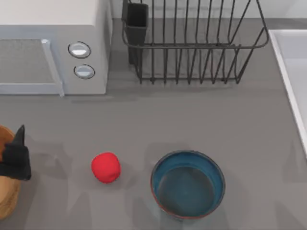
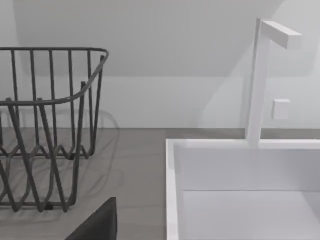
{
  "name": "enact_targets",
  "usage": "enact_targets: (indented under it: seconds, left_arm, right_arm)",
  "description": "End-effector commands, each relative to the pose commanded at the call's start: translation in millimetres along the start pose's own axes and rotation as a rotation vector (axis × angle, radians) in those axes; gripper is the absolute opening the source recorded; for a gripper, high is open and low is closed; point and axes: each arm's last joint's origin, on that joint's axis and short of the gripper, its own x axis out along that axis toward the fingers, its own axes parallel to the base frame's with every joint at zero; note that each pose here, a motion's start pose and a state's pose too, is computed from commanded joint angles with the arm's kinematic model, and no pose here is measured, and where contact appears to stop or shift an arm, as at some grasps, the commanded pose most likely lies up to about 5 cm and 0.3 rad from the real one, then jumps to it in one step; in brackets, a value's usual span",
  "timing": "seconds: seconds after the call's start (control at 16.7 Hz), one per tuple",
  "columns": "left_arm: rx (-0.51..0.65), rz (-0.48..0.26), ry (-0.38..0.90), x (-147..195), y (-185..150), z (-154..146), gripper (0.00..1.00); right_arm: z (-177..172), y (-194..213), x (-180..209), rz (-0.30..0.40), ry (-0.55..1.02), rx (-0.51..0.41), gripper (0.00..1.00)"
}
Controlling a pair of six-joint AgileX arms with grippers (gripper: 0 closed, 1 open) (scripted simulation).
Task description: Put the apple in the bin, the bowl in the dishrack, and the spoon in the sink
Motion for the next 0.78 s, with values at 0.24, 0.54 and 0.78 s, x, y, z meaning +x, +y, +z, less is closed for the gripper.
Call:
enact_targets:
  seconds: [0.24,0.54,0.78]
  left_arm:
    - [0.079,-0.079,0.154,12,-7,19,1.00]
    - [0.179,-0.176,0.335,32,-19,41,1.00]
    - [0.257,-0.247,0.451,53,-31,60,1.00]
  right_arm:
    - [0,0,0,0.000,0.000,0.000,1.00]
    - [0,0,0,0.000,0.000,0.000,1.00]
    - [0,0,0,0.000,0.000,0.000,1.00]
